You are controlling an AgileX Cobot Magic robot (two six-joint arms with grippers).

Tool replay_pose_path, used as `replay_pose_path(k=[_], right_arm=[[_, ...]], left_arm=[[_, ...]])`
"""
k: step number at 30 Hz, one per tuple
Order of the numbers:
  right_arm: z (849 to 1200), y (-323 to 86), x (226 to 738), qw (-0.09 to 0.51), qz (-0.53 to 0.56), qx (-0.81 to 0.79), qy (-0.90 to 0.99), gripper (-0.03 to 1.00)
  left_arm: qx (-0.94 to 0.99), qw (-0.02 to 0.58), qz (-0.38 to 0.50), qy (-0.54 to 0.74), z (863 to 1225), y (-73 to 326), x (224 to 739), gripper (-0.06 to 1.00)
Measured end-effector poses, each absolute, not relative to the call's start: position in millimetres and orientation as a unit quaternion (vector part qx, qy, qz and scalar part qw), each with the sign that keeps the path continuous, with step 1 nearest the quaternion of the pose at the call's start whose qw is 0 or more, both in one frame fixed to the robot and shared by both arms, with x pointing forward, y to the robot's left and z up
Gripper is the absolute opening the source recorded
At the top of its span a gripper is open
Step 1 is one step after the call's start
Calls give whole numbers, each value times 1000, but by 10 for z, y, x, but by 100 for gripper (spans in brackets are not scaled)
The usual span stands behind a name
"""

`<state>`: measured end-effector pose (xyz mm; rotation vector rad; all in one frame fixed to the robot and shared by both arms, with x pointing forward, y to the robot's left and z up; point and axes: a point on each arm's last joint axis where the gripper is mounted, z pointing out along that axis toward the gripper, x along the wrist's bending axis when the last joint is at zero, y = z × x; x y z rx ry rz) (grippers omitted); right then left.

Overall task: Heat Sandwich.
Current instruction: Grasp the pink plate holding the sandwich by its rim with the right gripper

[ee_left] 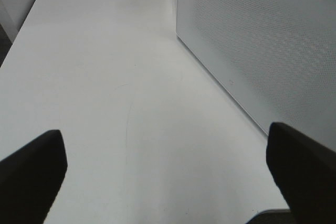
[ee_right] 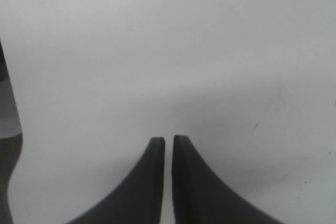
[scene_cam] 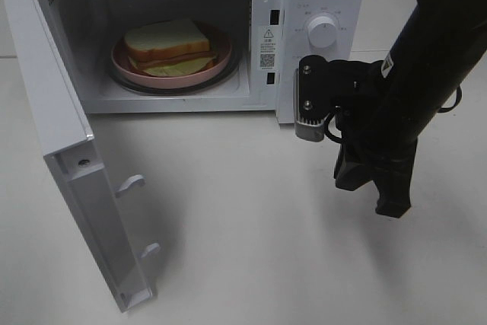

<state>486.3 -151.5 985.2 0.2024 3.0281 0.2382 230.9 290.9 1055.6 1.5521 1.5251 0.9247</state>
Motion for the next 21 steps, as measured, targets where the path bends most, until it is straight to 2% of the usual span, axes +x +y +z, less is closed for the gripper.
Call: replay_pose_path(k=[7,10,11,12,15,16,17,20,21], right_arm=[[9849,-1547,4879,64,55,-32,996,12],[9849,-1556,4884,68,50,-43,996,21],[9848,-1559,4886,69,47,-45,995,29],[9848,-1559,4886,69,47,-45,995,29],[9849,-1559,4889,71,48,-45,995,44],[9850,-1556,4895,74,49,-44,995,55],[9850,-1556,4895,74,49,-44,995,55],[9852,-1551,4903,78,52,-38,995,72],[9852,-1551,4907,80,53,-28,995,81]], left_arm=[[608,379,362,597,10556,2909,2309,97],[608,379,362,597,10556,2909,2309,97],[608,379,362,597,10556,2909,2309,97],[608,379,362,597,10556,2909,2309,97],[608,379,362,597,10556,2909,2309,97],[608,379,362,597,10556,2909,2309,97],[608,379,362,597,10556,2909,2309,97],[608,379,362,597,10556,2909,2309,97],[608,379,362,597,10556,2909,2309,97]])
